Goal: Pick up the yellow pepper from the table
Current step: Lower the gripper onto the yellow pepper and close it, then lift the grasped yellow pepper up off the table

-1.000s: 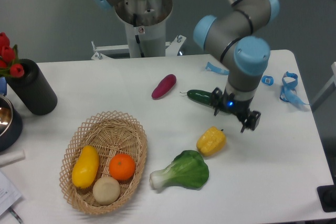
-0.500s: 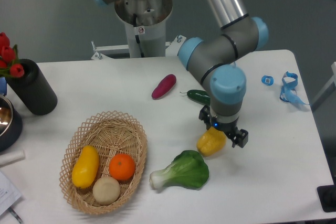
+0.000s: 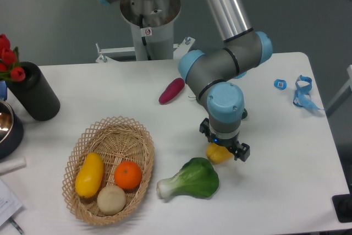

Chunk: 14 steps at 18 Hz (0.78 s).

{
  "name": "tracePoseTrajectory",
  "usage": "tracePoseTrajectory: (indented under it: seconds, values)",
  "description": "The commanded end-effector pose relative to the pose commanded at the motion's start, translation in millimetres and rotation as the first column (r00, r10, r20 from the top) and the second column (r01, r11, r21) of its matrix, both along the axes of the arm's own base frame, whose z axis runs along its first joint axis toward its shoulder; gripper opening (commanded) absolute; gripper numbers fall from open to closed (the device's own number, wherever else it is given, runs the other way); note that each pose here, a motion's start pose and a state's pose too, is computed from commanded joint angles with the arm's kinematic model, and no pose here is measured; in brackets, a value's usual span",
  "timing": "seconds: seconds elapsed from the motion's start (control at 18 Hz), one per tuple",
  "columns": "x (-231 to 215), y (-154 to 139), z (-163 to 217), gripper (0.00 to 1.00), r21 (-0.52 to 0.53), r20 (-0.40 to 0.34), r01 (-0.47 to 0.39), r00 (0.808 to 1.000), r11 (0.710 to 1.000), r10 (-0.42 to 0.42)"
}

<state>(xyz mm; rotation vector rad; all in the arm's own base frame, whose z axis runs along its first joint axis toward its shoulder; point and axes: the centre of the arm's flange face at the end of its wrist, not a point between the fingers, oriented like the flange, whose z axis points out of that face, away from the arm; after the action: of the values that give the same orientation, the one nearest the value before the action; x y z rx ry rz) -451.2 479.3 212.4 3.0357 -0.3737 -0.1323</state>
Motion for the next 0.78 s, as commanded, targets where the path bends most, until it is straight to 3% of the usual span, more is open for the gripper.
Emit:
tracePoseTrajectory:
  seconds: [0.17,0.5,0.61,0.78]
  values:
    - [1.7,-1.2,-2.8,0.87,-0.004,0.006,-0.009,1.000,1.000,0.009]
    - [4.8,-3.5,-6.9,0.49,-0.009,0.013,-0.011,1.000,1.000,0.011]
    - [3.8,-3.8,0.1,0.41,-0.002,0.005,-0.011,1.000,1.000,0.011]
    - [-5.4,-14.9,9.0,0.41,0.005,0.002,-0.035,0.999,0.999,0.035]
